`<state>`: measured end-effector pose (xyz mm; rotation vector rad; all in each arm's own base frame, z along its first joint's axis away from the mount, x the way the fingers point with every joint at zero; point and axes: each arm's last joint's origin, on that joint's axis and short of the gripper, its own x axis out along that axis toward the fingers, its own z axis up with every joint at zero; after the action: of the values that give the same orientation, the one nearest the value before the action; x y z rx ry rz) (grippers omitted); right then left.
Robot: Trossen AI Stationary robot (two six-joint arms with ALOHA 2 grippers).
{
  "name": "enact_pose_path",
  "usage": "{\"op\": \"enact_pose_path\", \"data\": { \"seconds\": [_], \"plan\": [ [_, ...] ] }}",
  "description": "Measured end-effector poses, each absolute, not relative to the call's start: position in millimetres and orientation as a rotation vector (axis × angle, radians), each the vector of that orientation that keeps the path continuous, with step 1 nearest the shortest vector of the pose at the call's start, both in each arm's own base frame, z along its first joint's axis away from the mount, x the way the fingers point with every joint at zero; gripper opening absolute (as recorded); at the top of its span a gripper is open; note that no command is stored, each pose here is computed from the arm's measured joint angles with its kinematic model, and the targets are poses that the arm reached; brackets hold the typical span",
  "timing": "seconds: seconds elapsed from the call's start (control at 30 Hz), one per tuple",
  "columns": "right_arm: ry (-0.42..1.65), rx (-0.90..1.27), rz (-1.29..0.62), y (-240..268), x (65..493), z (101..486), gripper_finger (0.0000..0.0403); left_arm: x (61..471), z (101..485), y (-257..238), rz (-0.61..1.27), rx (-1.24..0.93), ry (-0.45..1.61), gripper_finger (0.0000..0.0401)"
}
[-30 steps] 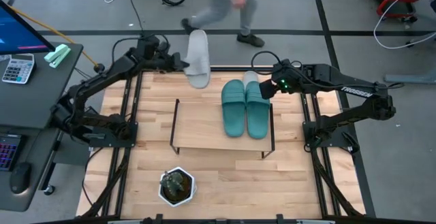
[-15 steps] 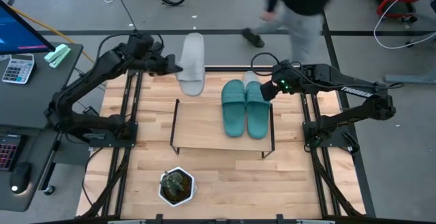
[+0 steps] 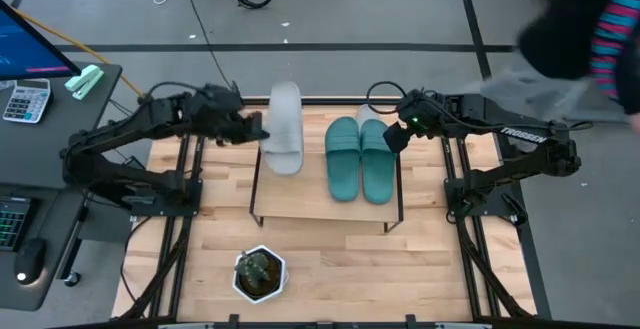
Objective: Pick and place slides into the shelf
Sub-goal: Put the left gray slide on the shelf
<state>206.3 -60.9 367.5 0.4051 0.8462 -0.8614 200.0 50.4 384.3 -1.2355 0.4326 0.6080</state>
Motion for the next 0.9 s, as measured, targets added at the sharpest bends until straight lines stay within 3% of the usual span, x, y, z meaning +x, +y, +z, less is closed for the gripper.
{"op": "enact_pose_path", "data": {
  "seconds": [0.27, 0.9],
  "plan": [
    [0.86, 0.374, -0.845, -61, 206, 368, 0.0293, 206, 369, 10, 0.668, -1.243, 0.584, 0.0027],
    [0.862, 0.37, -0.842, -61, 206, 368, 0.0293, 220, 346, -53, 0.734, -1.228, 0.627, 0.0027]
  ]
}}
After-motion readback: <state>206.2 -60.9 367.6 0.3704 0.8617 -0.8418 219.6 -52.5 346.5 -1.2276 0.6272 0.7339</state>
